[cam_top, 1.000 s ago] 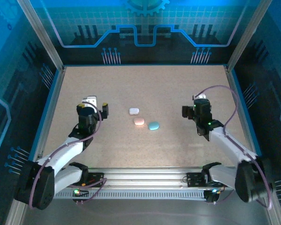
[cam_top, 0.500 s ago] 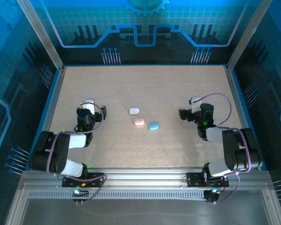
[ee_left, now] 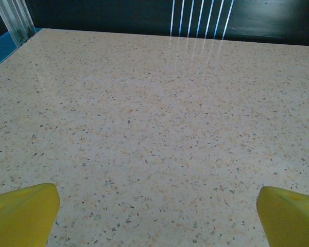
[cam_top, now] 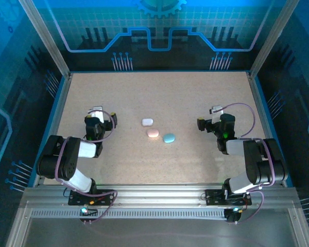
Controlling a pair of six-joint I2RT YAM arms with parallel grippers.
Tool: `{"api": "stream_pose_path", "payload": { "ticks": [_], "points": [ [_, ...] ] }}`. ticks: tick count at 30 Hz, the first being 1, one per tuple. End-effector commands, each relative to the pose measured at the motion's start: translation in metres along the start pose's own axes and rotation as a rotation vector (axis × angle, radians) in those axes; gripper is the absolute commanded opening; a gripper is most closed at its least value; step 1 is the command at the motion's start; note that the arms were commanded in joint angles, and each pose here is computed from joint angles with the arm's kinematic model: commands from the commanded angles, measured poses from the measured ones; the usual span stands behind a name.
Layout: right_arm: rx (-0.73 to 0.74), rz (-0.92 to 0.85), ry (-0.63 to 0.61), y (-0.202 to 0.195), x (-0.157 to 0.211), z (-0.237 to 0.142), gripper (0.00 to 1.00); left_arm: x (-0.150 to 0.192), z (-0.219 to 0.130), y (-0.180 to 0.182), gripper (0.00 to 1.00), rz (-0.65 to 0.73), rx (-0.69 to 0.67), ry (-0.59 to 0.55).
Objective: Insert the wireless bluetooth earbuds into the charging case
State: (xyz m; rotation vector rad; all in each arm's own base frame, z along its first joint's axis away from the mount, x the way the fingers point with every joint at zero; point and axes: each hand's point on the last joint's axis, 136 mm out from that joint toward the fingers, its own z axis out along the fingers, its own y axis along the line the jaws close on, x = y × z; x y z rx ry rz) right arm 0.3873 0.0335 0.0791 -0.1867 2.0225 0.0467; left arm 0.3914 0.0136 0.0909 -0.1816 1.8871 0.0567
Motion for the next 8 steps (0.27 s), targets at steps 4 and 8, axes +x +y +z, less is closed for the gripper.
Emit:
{"api": "stream_pose_path", "payload": {
  "ticks": [4, 8],
  "points": [
    [0.023, 0.001, -0.054, -0.0036, -0.0173, 0.0022, 1.0, -0.0077, 0.001, 0.0028, 0.99, -0.01, -0.01, -0.017],
    [0.023, 0.003, -0.054, -0.0038, -0.0171, 0.0021, 1.0, -0.0079, 0.001, 0.0033, 0.99, -0.011, -0.012, -0.018]
  ]
}}
